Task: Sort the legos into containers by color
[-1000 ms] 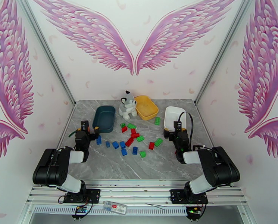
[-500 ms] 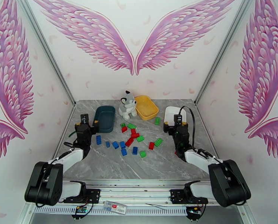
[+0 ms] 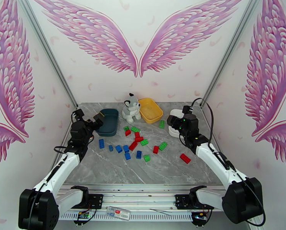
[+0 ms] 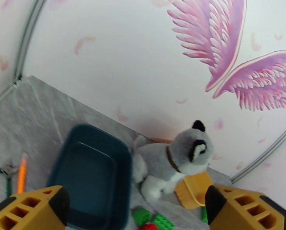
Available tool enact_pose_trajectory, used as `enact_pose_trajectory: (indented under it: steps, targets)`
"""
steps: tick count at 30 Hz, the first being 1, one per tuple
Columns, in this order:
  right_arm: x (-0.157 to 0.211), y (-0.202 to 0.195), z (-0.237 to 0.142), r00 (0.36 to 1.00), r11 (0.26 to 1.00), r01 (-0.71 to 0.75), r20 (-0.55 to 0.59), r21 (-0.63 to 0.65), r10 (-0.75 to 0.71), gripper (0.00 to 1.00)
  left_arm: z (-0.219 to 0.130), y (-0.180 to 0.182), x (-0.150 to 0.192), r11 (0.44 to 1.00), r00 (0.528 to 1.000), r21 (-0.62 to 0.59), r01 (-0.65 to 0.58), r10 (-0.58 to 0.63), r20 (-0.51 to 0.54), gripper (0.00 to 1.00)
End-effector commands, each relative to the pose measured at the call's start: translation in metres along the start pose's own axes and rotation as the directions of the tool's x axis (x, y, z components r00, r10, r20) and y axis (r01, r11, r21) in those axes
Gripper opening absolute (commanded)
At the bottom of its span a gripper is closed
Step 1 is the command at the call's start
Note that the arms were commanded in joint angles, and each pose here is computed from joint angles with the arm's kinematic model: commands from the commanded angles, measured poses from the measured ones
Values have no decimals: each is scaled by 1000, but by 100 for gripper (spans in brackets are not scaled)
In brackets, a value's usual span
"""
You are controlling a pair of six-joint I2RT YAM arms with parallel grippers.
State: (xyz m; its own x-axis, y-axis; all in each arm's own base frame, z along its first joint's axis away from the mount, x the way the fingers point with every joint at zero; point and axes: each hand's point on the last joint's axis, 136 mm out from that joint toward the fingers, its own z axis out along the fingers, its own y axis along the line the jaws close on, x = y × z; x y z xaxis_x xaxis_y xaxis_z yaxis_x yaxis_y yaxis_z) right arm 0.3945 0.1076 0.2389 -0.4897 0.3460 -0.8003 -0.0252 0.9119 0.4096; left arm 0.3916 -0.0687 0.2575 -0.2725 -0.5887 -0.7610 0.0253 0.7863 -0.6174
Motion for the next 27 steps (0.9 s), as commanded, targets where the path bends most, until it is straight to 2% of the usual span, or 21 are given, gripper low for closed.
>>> enact_pose_trajectory:
  steps: [1,4,8,13,15,17,21,27]
  targets:
    - [73,32,-8,955,995,71,-284,-72,-88,75,2,-24,46,1000,978,25,8,-3,-206,93]
    - [112,52,-16,907,975,186,-360,-120,-217,78,-14,-23,73,998,964,15,-60,62,-257,93]
    - [160,48,-25,837,951,282,-452,-129,-309,76,-38,-23,108,995,959,75,-69,86,-271,96]
    - [206,40,-32,775,916,371,-493,-150,-394,73,-59,-6,106,995,976,62,-76,87,-201,99]
    - [217,38,-31,754,915,370,-522,-161,-398,75,-63,-10,100,995,980,74,-73,85,-179,99]
    - [227,38,-28,726,908,381,-551,-176,-412,78,-64,-10,98,994,979,71,-80,92,-180,99]
    - [246,40,-20,676,896,397,-597,-200,-432,71,-62,-3,103,996,980,50,-71,79,-184,99]
    - [268,47,-14,613,868,440,-629,-230,-477,69,-58,-7,109,996,974,64,-58,70,-217,99]
